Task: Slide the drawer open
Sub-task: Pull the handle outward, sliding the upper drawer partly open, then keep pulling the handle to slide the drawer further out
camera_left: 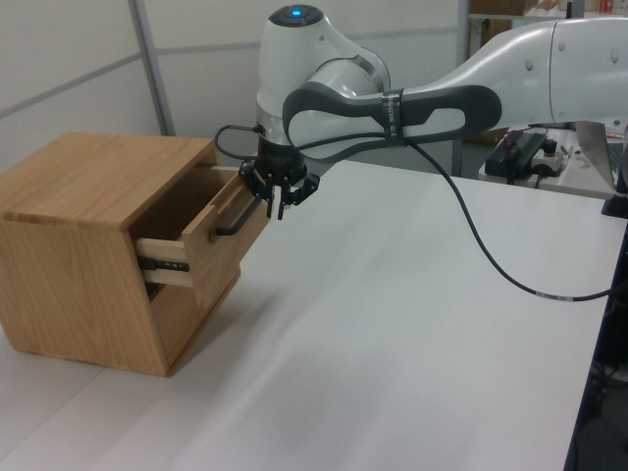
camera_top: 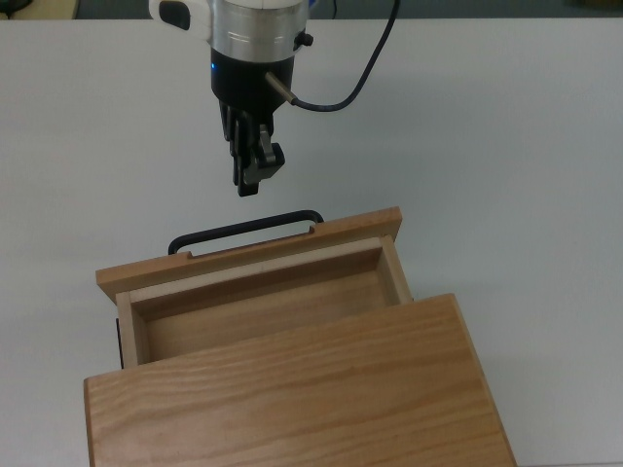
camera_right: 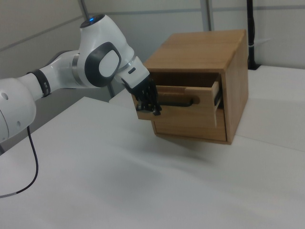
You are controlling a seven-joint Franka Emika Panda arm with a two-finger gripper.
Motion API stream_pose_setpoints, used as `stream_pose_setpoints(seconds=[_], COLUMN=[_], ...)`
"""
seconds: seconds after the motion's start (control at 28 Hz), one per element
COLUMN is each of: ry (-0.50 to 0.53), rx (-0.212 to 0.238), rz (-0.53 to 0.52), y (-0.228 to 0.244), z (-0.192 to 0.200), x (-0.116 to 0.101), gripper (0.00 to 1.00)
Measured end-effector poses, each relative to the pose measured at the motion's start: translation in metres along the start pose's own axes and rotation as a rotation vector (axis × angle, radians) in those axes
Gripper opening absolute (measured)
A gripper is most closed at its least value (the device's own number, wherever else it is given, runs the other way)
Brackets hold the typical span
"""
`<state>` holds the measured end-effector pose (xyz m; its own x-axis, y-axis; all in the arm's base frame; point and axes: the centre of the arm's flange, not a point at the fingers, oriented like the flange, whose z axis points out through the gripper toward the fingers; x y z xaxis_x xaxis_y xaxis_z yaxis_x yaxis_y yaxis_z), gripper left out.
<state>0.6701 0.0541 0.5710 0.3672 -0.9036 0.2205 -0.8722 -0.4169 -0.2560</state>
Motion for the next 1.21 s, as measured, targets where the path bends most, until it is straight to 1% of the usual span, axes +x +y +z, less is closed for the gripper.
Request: stream_pose_setpoints(seconds=[0.07, 0.11, 0.18, 0.21, 0.29, 0.36, 0.43, 0.46, 0.54, 0.61, 0.64, 0.71, 0.75, 0.86, 1.0, 1.07, 1.18, 1.21], ry=[0.004, 0.007, 0.017, 0.023, 0.038, 0.047, 0.053, 0.054, 0.056, 0.059, 0.06, 0.059, 0.059, 0.058, 0.055, 0.053, 0.05, 0.049], rx=[0.012, 0.022, 0.06, 0.083, 0.138, 0.172, 0.194, 0.2, 0.2, 0.194, 0.189, 0.183, 0.181, 0.172, 0.162, 0.155, 0.147, 0.144], rz=[0.002, 0.003, 0.005, 0.005, 0.004, 0.003, 0.001, 0.0, -0.005, -0.014, -0.018, -0.021, -0.022, -0.027, -0.032, -0.04, -0.053, -0.057], y=[-0.001, -0.002, -0.005, -0.007, -0.012, -0.016, -0.018, -0.018, -0.018, -0.018, -0.018, -0.018, -0.018, -0.018, -0.018, -0.018, -0.017, -0.016], z=[-0.001, -0.002, -0.006, -0.008, -0.013, -0.017, -0.019, -0.019, -0.018, -0.015, -0.012, -0.008, -0.006, 0.0, 0.007, 0.012, 0.016, 0.018], x=[0.002, 0.003, 0.005, 0.006, 0.008, 0.009, 0.009, 0.009, 0.009, 0.009, 0.009, 0.008, 0.008, 0.007, 0.006, 0.005, 0.004, 0.003], gripper=[0.12, 0.12, 0.14, 0.17, 0.29, 0.36, 0.43, 0.48, 0.52, 0.59, 0.67, 0.72, 0.78, 0.88, 0.87, 0.85, 0.74, 0.65])
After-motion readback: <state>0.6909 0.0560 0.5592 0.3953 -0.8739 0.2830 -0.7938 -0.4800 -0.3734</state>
